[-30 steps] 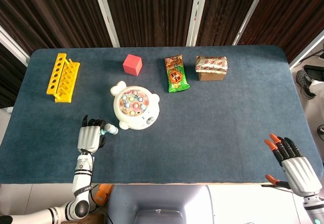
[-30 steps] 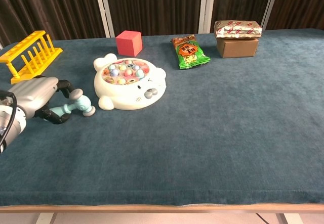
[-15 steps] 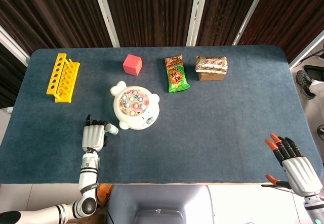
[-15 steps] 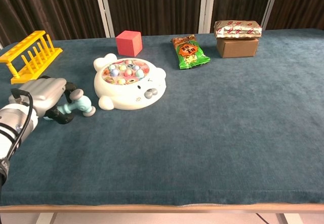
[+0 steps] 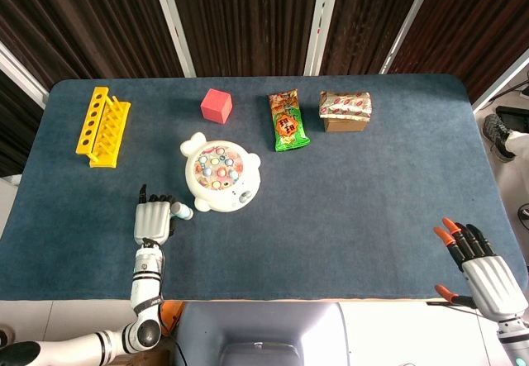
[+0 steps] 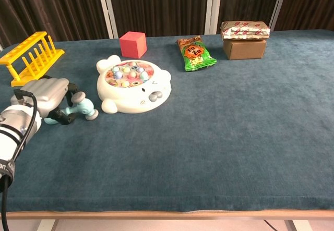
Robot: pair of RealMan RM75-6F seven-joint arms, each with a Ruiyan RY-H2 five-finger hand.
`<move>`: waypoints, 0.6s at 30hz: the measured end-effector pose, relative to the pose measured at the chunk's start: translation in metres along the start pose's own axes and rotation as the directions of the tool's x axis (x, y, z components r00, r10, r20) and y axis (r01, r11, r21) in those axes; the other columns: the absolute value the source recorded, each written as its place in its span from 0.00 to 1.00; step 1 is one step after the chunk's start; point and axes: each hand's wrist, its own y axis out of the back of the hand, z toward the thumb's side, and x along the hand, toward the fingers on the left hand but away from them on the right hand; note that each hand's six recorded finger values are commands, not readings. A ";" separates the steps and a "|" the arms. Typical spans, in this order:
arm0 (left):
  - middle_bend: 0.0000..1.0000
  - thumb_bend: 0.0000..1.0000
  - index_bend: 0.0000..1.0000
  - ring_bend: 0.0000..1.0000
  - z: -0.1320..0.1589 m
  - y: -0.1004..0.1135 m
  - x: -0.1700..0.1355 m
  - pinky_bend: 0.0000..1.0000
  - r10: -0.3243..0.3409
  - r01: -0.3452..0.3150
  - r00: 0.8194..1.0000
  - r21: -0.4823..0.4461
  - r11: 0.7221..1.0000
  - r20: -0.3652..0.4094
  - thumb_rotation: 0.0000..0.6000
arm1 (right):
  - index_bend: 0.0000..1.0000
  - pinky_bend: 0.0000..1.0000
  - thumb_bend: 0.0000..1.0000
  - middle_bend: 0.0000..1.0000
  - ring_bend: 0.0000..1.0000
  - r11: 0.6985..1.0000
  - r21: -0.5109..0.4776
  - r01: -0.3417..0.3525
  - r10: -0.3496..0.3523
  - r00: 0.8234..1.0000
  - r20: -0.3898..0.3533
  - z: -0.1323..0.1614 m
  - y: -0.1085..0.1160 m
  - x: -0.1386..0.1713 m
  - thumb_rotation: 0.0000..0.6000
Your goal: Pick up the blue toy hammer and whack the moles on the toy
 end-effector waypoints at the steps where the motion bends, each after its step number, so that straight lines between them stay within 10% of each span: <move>1: 0.40 0.39 0.42 0.31 0.000 0.000 0.000 0.06 -0.001 0.001 1.000 -0.001 1.000 0.000 1.00 | 0.00 0.00 0.21 0.00 0.00 1.000 0.000 0.000 0.000 1.000 0.000 0.000 0.000 0.000 1.00; 18: 0.42 0.38 0.43 0.33 0.001 -0.001 0.005 0.07 -0.008 0.008 1.000 -0.007 1.000 0.002 1.00 | 0.00 0.00 0.21 0.00 0.00 1.000 0.003 -0.003 0.003 1.000 0.002 0.000 -0.001 -0.001 1.00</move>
